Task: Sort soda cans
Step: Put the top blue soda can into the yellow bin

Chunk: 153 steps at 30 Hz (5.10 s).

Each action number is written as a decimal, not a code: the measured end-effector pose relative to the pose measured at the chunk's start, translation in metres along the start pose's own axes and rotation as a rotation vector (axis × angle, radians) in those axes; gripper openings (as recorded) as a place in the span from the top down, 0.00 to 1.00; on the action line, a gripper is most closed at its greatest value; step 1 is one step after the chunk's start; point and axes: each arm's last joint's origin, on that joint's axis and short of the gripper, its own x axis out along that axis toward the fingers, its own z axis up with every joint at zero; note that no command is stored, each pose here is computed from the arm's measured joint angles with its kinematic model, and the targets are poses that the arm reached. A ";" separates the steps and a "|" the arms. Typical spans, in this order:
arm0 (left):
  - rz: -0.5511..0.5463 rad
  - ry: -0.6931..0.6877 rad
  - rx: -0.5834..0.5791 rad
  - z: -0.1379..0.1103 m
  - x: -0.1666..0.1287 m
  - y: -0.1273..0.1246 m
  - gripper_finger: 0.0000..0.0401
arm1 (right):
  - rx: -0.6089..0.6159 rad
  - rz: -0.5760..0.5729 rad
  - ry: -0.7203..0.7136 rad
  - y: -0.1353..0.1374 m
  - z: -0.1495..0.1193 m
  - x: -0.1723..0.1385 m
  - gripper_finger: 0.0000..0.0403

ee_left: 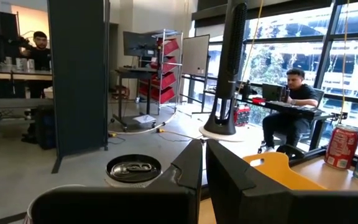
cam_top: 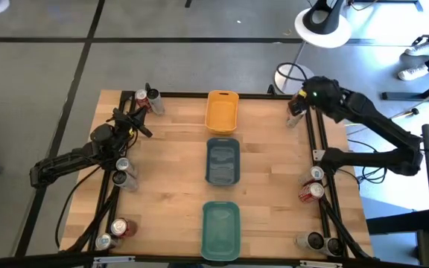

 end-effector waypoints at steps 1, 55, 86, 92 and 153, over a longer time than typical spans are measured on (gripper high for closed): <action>0.000 0.000 0.000 0.000 0.000 0.000 0.96 | 0.020 0.028 0.049 -0.003 -0.001 0.003 0.42; 0.000 0.006 -0.025 -0.001 0.000 0.000 0.96 | 0.373 -0.067 0.298 0.001 -0.073 0.114 0.17; 0.000 0.010 -0.046 -0.001 0.000 0.000 0.96 | 0.293 -0.010 0.229 -0.003 -0.063 0.101 0.46; 0.001 0.033 -0.032 -0.004 0.000 0.000 0.96 | 0.284 0.116 0.121 -0.004 -0.035 0.083 0.46; 0.002 0.068 -0.034 -0.008 0.000 0.000 0.96 | -0.170 0.363 0.068 0.182 0.057 0.210 0.45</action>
